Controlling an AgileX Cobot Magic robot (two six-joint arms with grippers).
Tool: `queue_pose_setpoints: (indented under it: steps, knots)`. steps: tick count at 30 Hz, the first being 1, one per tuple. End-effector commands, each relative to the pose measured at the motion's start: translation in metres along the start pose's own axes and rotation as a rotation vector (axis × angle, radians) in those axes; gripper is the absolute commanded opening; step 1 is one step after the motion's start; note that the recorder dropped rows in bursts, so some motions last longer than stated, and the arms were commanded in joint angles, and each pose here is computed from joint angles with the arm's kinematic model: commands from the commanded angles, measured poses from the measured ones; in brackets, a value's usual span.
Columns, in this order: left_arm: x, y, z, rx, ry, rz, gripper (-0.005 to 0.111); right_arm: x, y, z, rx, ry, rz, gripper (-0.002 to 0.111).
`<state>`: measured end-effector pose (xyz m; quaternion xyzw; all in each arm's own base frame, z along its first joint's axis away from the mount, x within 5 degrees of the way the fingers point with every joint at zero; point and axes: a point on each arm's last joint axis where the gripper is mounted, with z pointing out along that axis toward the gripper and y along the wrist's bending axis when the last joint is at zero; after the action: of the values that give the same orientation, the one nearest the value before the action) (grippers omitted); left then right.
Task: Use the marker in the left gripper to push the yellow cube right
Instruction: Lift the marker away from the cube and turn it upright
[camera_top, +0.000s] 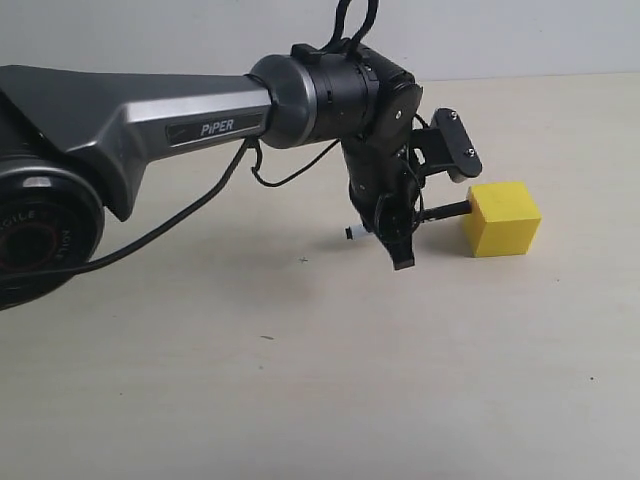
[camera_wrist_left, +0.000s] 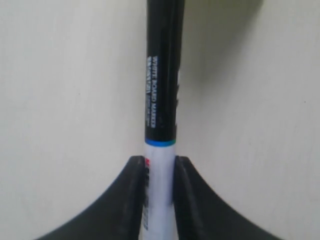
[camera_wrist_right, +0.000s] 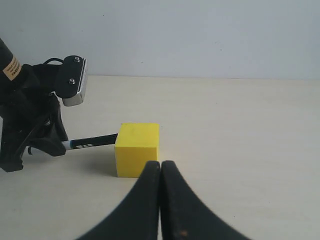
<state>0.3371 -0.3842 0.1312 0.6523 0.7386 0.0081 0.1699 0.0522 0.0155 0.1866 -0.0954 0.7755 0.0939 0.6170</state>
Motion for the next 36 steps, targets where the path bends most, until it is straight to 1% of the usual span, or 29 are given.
queue_pose_setpoints:
  steps: [1, 8, 10, 11, 13, 16, 19, 24, 30, 33, 36]
  knots:
    - [0.001, 0.000, -0.004, 0.016, 0.021, -0.003, 0.000, 0.000, 0.000, 0.000, 0.005, -0.012, -0.001, 0.000]
    - [0.003, -0.001, -0.005, 0.028, 0.042, -0.015, 0.000, 0.000, 0.000, 0.000, 0.005, -0.012, -0.001, 0.000]
    - [0.004, 0.001, -0.011, 0.027, 0.048, -0.102, 0.000, 0.000, 0.000, 0.000, 0.005, -0.012, -0.001, 0.000]
    - [0.007, 0.007, -0.017, 0.022, 0.052, -0.182, 0.000, 0.000, 0.000, 0.000, 0.005, -0.012, -0.001, 0.000]
    - [0.011, 0.013, -0.025, 0.019, 0.063, -0.275, 0.000, 0.000, 0.000, 0.000, 0.005, -0.012, -0.001, 0.000]
    - [0.019, 0.022, -0.038, 0.026, 0.086, -0.383, 0.000, 0.000, 0.000, 0.000, 0.005, -0.012, -0.001, 0.000]
    - [0.027, 0.029, -0.053, 0.029, 0.110, -0.461, 0.000, 0.000, 0.000, 0.000, 0.005, -0.012, -0.001, 0.000]
    - [0.032, 0.027, -0.074, 0.052, 0.164, -0.482, 0.000, 0.000, 0.000, 0.000, 0.005, -0.012, -0.001, 0.000]
    - [0.029, 0.027, -0.094, 0.054, 0.128, -0.556, 0.000, 0.000, 0.000, 0.000, 0.005, -0.012, -0.001, 0.000]
    - [0.036, 0.021, -0.099, 0.062, 0.148, -0.598, 0.000, 0.000, 0.000, 0.000, 0.005, -0.012, -0.001, 0.000]
    - [0.049, 0.011, -0.101, 0.078, 0.195, -0.618, 0.000, 0.000, 0.000, 0.000, 0.005, -0.012, -0.001, 0.000]
